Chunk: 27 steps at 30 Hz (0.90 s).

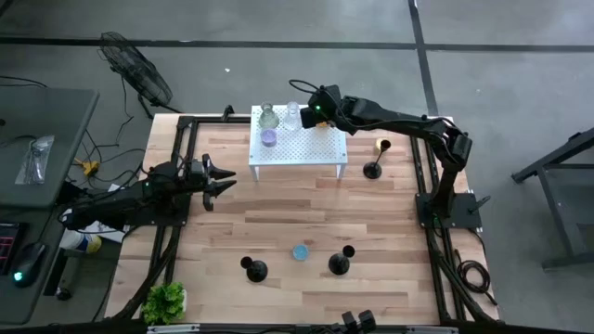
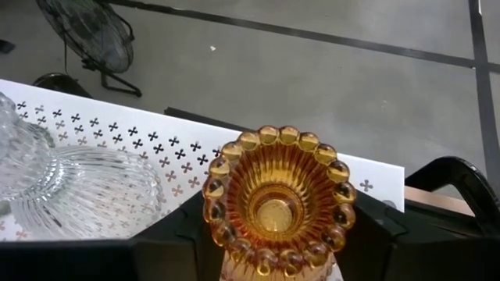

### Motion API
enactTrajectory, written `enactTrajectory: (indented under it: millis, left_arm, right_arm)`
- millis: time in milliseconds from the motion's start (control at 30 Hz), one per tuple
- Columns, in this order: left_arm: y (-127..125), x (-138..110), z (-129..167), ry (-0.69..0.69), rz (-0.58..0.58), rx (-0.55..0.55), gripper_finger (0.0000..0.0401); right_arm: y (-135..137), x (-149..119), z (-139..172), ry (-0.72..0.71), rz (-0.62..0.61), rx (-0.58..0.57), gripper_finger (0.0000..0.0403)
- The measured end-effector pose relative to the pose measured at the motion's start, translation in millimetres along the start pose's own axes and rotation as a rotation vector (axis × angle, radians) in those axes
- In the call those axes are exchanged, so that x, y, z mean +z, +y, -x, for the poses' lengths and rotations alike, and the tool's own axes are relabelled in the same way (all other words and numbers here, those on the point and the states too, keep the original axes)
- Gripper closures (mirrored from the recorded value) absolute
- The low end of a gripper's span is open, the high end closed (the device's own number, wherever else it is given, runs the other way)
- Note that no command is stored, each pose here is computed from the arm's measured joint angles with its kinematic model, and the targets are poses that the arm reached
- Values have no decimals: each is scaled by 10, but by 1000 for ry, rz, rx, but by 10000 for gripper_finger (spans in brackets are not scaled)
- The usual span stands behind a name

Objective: Pick & Place candle stick holders
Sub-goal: Put the orange glass candle holder on the shelf aligned with the other glass candle holders, then put the yellow scented candle on the shelf aligned with the other scented candle

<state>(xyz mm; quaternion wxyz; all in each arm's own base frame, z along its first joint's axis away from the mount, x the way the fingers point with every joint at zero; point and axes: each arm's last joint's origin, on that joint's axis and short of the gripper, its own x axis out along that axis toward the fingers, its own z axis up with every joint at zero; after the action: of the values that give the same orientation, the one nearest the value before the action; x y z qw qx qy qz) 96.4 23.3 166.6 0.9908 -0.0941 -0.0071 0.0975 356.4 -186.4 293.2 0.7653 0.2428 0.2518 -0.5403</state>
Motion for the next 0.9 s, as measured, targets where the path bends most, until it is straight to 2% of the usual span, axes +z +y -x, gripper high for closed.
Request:
enactTrajectory:
  millis: [667,900]
  left_arm:
    - [0,0,0,0,0,0,267]
    - [0,0,0,0,0,0,267]
  right_arm:
    - [-23,58,88,-24,-13,14,164]
    - [-20,69,128,1,-16,61,145]
